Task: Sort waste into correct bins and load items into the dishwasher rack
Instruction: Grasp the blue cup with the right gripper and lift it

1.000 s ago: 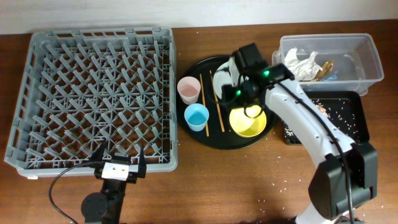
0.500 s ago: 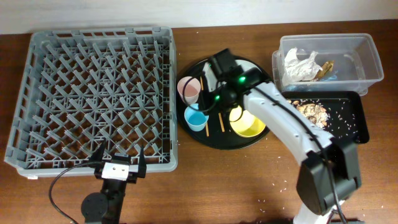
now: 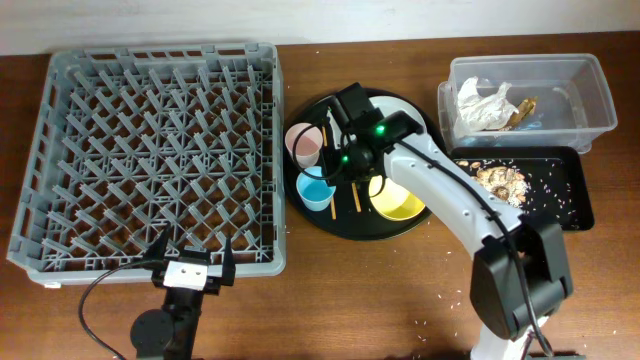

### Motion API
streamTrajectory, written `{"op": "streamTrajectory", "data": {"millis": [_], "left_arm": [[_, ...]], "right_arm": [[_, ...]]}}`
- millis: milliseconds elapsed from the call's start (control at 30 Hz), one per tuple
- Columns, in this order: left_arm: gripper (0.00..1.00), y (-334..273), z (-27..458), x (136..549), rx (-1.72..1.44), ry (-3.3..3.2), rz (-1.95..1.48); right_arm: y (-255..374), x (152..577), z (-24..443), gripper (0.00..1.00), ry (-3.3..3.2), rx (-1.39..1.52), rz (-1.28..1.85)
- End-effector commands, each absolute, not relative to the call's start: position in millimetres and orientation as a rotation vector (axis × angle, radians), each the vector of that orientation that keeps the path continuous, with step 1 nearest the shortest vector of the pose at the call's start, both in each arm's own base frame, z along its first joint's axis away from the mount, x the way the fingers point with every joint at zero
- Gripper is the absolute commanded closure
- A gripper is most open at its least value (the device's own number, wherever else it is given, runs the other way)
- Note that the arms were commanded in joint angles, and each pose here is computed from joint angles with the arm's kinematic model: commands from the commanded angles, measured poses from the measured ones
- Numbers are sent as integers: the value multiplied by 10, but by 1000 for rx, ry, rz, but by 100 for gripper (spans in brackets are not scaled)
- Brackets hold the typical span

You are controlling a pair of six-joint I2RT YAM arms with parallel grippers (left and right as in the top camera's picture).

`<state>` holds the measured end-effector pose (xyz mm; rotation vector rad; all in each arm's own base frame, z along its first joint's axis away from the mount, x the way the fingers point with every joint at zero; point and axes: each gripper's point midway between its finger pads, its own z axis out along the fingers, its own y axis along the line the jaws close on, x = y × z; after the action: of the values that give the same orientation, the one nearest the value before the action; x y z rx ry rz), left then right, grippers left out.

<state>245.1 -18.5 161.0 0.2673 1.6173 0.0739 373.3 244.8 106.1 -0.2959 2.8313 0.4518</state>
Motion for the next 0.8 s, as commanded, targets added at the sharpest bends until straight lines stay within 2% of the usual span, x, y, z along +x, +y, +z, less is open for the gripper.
{"op": "streamTrajectory", "data": {"millis": [0, 100, 200, 300, 367, 767], "left_arm": [[1, -187, 1598, 2450, 280, 1613, 80], [1, -187, 1598, 2450, 280, 1613, 80], [1, -187, 1598, 2450, 279, 1613, 80], [1, -187, 1599, 2450, 280, 1612, 80], [1, -189, 1599, 2450, 280, 1612, 80], [1, -189, 1902, 2419, 86, 1564, -102]], "right_arm": [[2428, 3715, 771, 64, 2897, -244, 387], [2449, 3701, 636, 70, 2923, -252, 375], [2465, 3701, 584, 82, 2930, -256, 373], [2461, 3696, 574, 86, 2934, -256, 369], [2461, 3696, 573, 96, 2934, -256, 369], [2516, 3645, 659, 96, 2941, -257, 449]]}}
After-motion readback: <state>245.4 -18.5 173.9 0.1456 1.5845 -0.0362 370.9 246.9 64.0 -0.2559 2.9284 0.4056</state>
